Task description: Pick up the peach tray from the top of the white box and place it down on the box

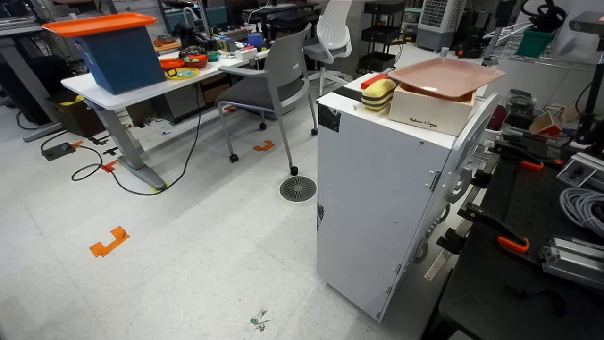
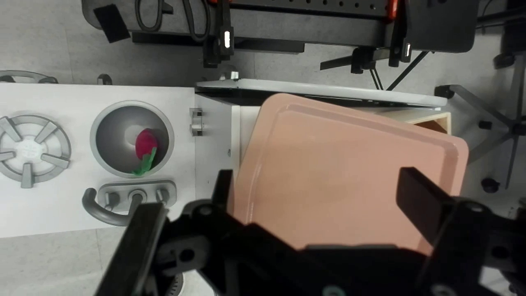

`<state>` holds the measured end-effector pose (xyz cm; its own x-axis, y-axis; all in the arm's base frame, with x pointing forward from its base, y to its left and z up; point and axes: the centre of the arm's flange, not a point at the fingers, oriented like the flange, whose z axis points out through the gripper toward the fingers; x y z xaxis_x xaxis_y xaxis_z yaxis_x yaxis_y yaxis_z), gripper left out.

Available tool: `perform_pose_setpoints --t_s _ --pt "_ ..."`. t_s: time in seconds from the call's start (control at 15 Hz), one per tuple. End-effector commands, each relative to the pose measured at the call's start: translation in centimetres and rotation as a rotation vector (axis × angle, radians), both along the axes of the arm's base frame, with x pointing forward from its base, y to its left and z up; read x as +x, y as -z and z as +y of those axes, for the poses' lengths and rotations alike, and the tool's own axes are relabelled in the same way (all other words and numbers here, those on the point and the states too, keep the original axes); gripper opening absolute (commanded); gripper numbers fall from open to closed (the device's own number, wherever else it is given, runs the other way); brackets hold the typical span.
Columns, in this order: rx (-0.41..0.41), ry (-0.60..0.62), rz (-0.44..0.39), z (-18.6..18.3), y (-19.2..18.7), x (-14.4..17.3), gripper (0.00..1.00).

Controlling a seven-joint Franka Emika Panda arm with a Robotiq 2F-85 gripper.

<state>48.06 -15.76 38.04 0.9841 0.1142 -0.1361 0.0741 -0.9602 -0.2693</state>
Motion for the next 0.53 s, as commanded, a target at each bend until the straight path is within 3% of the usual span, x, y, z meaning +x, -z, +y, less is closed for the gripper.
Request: perform_pose_setpoints --t_s 0.0,0.47 --pt "-0.053 0.002 -0.017 0.3 -2.1 -0.3 1.0" --pt "-0.256 -0.025 -0.08 0.8 -5.1 -1.5 1.0"
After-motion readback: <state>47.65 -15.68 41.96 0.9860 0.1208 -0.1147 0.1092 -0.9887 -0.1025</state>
